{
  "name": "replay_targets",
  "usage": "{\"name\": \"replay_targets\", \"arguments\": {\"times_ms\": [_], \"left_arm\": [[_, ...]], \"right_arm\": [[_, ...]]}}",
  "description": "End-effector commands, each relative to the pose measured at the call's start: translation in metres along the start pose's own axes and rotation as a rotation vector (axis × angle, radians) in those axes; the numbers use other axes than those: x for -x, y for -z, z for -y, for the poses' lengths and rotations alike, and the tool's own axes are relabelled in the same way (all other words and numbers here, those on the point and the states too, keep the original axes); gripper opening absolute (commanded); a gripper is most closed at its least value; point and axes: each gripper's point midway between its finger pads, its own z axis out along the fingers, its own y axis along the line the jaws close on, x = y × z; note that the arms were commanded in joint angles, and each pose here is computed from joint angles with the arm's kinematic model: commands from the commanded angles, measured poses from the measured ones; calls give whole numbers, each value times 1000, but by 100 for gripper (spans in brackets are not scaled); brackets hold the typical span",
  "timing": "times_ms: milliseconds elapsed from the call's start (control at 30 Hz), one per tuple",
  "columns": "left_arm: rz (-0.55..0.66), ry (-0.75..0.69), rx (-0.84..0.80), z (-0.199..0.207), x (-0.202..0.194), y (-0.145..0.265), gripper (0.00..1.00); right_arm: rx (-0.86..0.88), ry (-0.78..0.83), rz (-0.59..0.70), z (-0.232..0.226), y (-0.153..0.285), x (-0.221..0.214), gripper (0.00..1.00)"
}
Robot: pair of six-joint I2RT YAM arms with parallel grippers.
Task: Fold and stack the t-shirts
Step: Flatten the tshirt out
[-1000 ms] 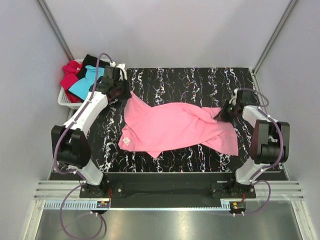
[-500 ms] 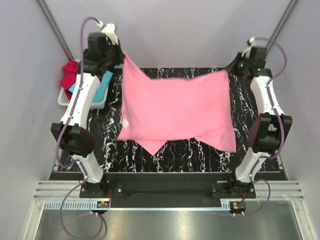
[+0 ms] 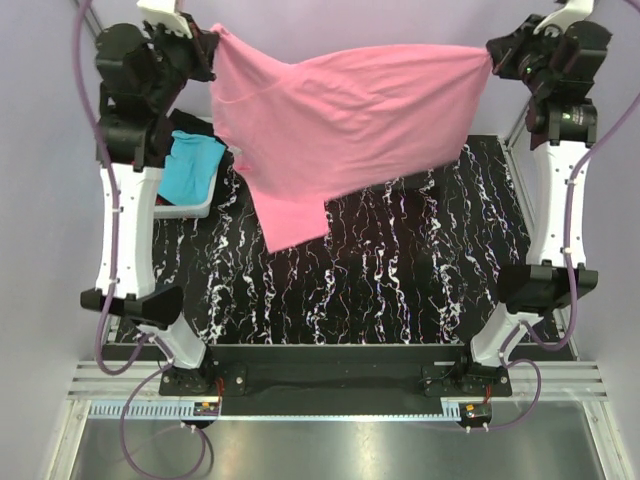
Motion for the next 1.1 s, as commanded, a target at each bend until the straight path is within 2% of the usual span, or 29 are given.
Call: {"name": "replay_targets", "arguments": {"times_ms": [0, 233, 300, 433, 800, 1067], "left_arm": [[235, -92, 20, 9, 93, 64, 0], [329, -115, 41, 15, 131, 112, 0], [395, -127, 41, 20, 156, 135, 0], [435, -129, 34, 26, 170, 153, 0], [392, -130, -21, 33, 154, 142, 0], [409, -150, -55, 45, 163, 172, 0]], "right_arm": [[29, 112, 201, -40, 59, 87, 0], [20, 143, 310, -63, 109, 130, 0], [-15, 165, 341, -65, 127, 144, 0], [-57, 182, 360, -64, 143, 151, 0], [-175, 162, 293, -37, 145, 124, 0], [-182, 183, 336, -50, 180, 139, 0]]}}
